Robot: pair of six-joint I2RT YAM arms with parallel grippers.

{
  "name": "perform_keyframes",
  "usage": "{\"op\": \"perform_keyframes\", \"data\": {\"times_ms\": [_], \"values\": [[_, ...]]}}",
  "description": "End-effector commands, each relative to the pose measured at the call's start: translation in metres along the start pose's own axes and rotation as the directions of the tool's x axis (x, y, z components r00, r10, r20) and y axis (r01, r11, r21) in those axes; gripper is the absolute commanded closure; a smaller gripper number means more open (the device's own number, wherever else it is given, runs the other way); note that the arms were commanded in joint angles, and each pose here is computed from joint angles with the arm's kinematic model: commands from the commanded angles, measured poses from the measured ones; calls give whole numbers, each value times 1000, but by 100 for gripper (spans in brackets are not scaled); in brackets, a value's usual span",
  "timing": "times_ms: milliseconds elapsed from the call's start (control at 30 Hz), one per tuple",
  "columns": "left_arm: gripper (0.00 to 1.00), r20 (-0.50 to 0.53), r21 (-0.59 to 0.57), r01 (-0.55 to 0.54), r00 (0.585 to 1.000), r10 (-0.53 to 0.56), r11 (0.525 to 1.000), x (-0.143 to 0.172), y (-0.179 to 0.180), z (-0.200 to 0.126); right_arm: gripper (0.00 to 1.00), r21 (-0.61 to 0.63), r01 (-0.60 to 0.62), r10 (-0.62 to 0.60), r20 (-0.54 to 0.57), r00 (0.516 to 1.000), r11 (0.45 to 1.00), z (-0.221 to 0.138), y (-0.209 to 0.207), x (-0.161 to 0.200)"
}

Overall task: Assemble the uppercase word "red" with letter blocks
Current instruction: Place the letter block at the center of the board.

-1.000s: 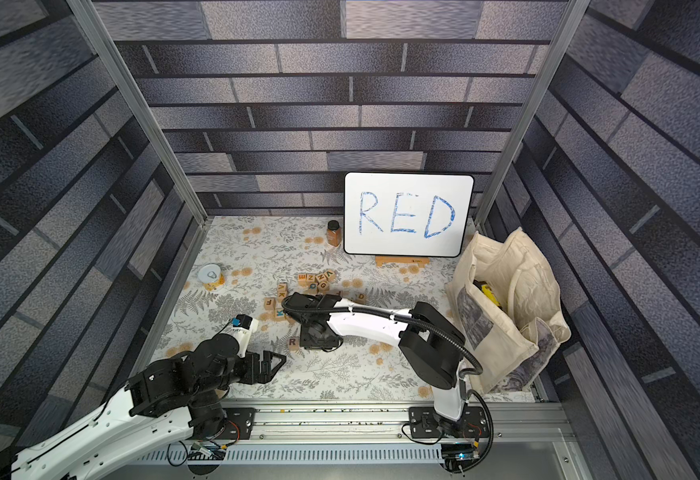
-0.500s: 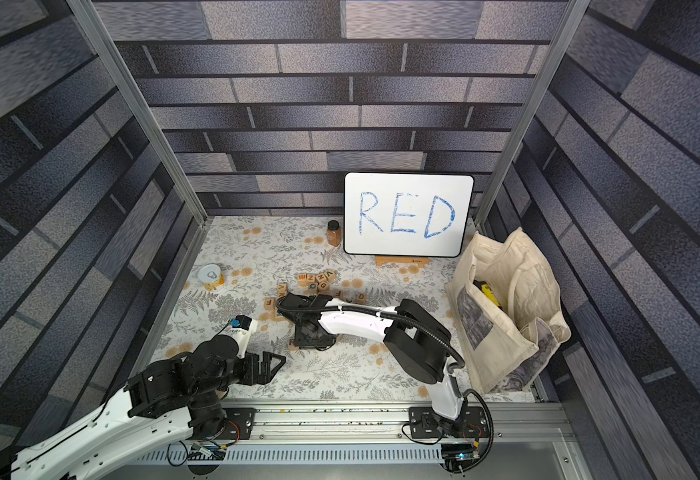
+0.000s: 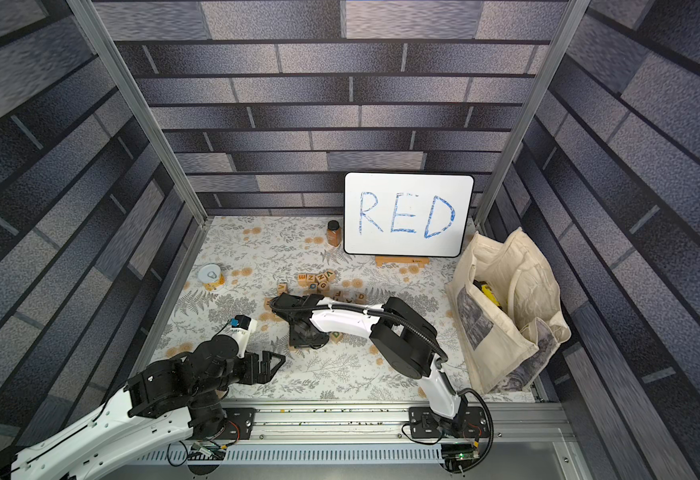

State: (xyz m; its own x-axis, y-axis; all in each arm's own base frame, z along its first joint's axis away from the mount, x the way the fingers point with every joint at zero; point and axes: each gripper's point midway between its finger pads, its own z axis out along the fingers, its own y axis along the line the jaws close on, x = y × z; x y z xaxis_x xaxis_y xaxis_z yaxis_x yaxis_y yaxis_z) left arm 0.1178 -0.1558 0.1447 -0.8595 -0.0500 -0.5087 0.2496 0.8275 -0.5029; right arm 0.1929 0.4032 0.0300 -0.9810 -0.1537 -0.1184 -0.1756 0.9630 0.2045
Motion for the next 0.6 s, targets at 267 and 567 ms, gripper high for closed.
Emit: {"op": "perform_keyframes", "data": {"times_ms": [267, 567], "values": [[0, -12, -20, 1, 1000, -1, 1000, 5, 6, 0, 81, 51, 19, -19, -14, 1000, 999, 4, -6, 5], [0, -13, -20, -1, 1000, 1, 1000, 6, 6, 1, 68, 36, 3, -3, -2, 1000, 999, -4, -3, 3]]}}
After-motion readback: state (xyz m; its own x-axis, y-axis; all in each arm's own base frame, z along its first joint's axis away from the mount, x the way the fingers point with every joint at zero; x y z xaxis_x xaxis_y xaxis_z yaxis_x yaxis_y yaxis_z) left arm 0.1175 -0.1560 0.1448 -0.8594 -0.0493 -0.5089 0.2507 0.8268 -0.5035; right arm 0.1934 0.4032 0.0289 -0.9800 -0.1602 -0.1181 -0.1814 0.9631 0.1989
